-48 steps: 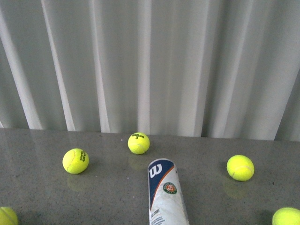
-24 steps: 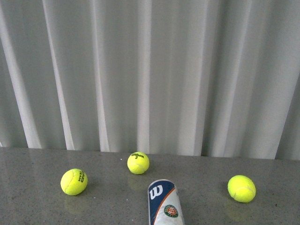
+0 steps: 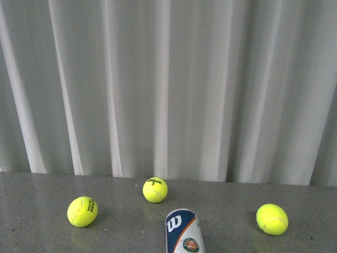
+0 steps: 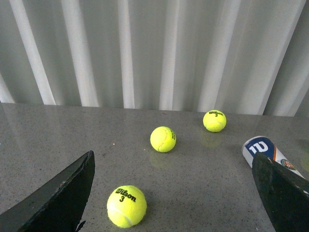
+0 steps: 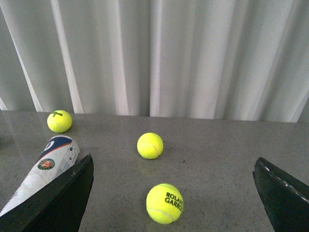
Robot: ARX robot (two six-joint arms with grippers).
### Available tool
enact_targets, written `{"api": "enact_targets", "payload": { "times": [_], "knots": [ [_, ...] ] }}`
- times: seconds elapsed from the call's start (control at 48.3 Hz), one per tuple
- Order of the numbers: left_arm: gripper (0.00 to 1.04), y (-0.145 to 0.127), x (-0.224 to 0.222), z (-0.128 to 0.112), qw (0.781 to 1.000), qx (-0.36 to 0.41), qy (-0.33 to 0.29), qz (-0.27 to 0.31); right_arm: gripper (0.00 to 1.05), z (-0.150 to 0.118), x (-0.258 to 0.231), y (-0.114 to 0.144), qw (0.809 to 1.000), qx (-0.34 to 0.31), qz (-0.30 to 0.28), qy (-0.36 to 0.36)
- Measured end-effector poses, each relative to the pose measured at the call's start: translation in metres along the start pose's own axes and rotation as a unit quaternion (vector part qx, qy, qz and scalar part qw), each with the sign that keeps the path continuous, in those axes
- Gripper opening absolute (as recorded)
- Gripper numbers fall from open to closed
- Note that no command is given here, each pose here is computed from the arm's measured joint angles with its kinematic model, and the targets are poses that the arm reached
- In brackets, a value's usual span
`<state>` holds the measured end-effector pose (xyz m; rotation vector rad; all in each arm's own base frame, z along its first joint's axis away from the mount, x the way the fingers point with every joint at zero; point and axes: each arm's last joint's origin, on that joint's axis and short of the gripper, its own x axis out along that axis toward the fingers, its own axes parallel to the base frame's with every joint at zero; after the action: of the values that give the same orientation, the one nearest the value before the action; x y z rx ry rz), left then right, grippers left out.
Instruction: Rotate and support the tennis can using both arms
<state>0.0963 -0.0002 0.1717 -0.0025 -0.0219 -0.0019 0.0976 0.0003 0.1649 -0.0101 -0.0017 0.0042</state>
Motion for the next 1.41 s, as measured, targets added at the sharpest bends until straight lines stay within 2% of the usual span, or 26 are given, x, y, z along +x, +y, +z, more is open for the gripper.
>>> {"api": "enact_targets", "payload": {
  "times": [0.083,0.124,0.166,0.331,0.414,0.455,0.58,0.724,0.973,1.18,1.407],
  "knots": [
    [0.98,0.0,0.0,0.0,1.0,0.0,0.0,0.0,0.98,-0.001,0.0,0.0,1.0,0.001,0.001,0.013],
    [0.98,0.0,0.0,0.0,1.0,0.0,0.0,0.0,0.98,0.001,0.002,0.001,0.995,0.013,0.02,0.099],
    [0.98,0.0,0.0,0.0,1.0,0.0,0.0,0.0,0.98,0.007,0.009,0.001,0.988,0.025,0.031,0.147],
    [0.98,0.0,0.0,0.0,1.0,0.0,0.0,0.0,0.98,0.034,0.062,0.018,0.961,0.052,0.095,0.252],
    [0.98,0.0,0.0,0.0,1.0,0.0,0.0,0.0,0.98,0.035,0.097,0.032,0.941,0.067,0.124,0.309],
    [0.98,0.0,0.0,0.0,1.0,0.0,0.0,0.0,0.98,0.029,0.118,0.042,0.924,0.081,0.14,0.347],
    [0.98,0.0,0.0,0.0,1.0,0.0,0.0,0.0,0.98,0.011,0.154,0.066,0.893,0.094,0.173,0.405],
    [0.98,0.0,0.0,0.0,1.0,0.0,0.0,0.0,0.98,-0.009,0.192,0.095,0.869,0.102,0.182,0.449],
    [0.98,0.0,0.0,0.0,1.0,0.0,0.0,0.0,0.98,-0.037,0.227,0.122,0.85,0.099,0.187,0.482],
    [0.98,0.0,0.0,0.0,1.0,0.0,0.0,0.0,0.98,-0.049,0.253,0.135,0.845,0.104,0.185,0.492],
    [0.98,0.0,0.0,0.0,1.0,0.0,0.0,0.0,0.98,-0.075,0.283,0.149,0.834,0.102,0.19,0.507]
  ]
}}
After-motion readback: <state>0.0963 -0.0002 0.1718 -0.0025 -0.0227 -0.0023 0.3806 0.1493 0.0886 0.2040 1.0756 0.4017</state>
